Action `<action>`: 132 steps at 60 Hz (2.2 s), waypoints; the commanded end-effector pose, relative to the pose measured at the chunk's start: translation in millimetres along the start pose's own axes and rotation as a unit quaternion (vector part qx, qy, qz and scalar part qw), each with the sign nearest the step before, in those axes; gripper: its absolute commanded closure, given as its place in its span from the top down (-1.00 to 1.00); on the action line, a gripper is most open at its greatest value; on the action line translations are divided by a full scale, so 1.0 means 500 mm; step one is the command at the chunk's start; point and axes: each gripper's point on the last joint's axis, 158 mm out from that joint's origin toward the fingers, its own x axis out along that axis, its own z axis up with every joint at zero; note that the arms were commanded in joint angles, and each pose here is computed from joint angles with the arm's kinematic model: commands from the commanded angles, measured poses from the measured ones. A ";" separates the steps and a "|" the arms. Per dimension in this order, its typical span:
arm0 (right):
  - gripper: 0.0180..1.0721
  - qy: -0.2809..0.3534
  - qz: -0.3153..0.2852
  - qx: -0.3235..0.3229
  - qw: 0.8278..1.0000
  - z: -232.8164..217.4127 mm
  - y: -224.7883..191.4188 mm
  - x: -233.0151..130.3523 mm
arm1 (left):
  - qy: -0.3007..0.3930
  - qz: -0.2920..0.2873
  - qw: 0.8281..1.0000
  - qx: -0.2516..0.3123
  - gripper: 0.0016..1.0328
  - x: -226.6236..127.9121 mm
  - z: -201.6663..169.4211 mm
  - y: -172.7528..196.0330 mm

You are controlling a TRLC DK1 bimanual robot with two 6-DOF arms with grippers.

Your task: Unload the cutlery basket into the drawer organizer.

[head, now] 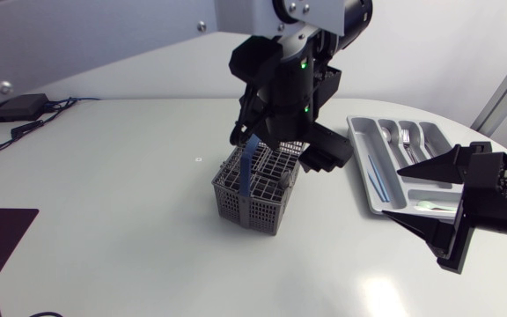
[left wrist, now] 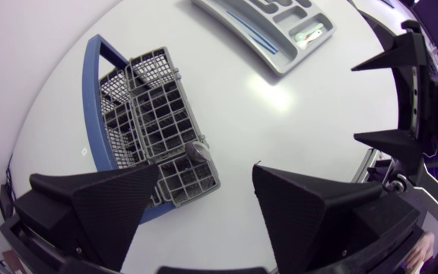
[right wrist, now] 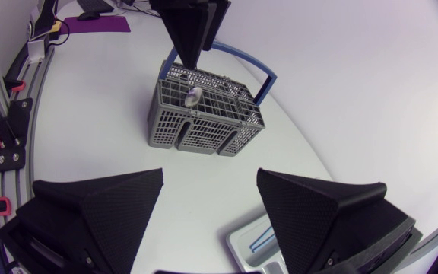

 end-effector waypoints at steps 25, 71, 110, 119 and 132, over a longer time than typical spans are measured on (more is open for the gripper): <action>0.69 0.007 0.009 0.008 1.000 -0.013 0.021 0.001 | 0.056 0.020 0.987 -0.152 0.77 0.085 -0.014 0.006; 0.69 0.013 0.010 -0.002 1.000 -0.028 0.027 0.003 | 0.095 -0.017 0.973 -0.208 -0.30 0.143 -0.021 -0.016; 0.69 0.014 0.008 -0.007 1.000 -0.032 0.031 0.001 | 0.068 -0.013 0.968 -0.243 -0.72 0.134 -0.017 0.019; 0.69 0.013 0.007 -0.008 1.000 -0.030 0.030 -0.001 | 0.041 -0.022 0.969 -0.243 -0.72 0.082 0.000 0.024; 0.69 0.010 0.006 -0.005 1.000 -0.022 0.027 -0.003 | 0.009 -0.072 0.966 -0.248 -0.72 0.004 0.019 0.012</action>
